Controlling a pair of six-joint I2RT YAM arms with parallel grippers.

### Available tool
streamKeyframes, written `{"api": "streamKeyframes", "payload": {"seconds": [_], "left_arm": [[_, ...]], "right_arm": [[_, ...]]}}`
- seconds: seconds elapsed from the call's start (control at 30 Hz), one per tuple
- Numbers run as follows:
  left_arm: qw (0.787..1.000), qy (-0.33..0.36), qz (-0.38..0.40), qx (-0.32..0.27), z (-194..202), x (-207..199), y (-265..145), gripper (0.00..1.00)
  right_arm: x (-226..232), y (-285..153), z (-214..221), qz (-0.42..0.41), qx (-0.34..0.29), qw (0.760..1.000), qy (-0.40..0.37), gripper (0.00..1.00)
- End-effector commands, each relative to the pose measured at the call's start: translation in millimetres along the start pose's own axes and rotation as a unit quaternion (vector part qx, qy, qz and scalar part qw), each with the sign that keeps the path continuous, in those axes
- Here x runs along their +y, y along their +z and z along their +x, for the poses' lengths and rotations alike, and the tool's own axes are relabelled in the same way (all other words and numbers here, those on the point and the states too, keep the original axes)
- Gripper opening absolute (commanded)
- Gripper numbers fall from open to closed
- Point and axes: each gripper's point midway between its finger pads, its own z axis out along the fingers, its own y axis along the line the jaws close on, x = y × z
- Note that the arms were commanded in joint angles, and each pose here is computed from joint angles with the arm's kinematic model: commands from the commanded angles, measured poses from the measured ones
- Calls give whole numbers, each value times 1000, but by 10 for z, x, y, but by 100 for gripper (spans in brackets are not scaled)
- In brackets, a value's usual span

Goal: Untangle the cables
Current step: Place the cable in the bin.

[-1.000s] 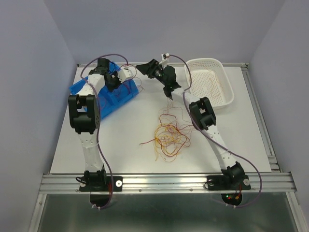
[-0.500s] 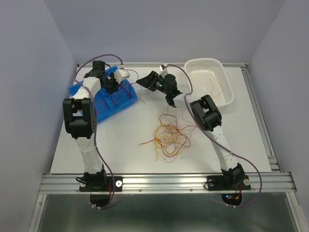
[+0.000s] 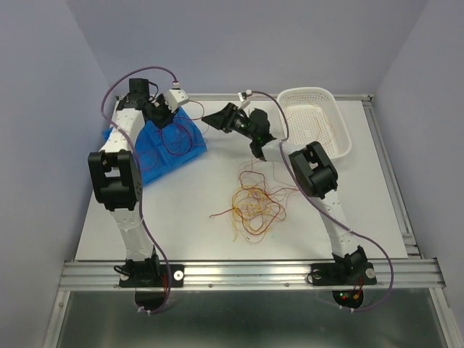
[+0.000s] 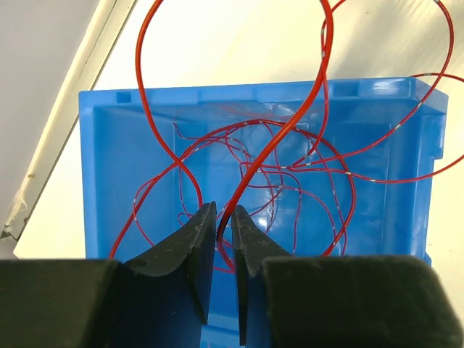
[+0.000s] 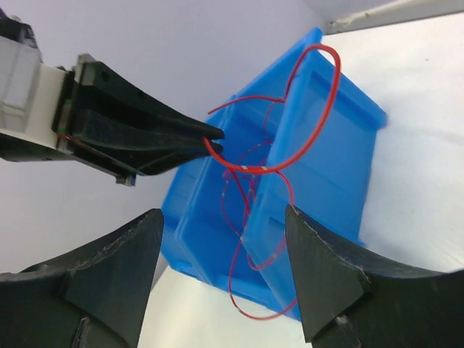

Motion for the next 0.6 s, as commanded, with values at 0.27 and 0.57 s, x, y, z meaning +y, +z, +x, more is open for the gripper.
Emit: {"api": "streamKeyframes", "payload": {"seconds": [0.27,0.57], "left_arm": [[999,34,-16,-30,-370,-82,-519,38],[994,71,-67,-39,-671,32,-851,47]], "right_arm": [[325,297,-103,-60,-27,998,-12,73],[513,92,-311,-40,-75,994,-69,74]]}}
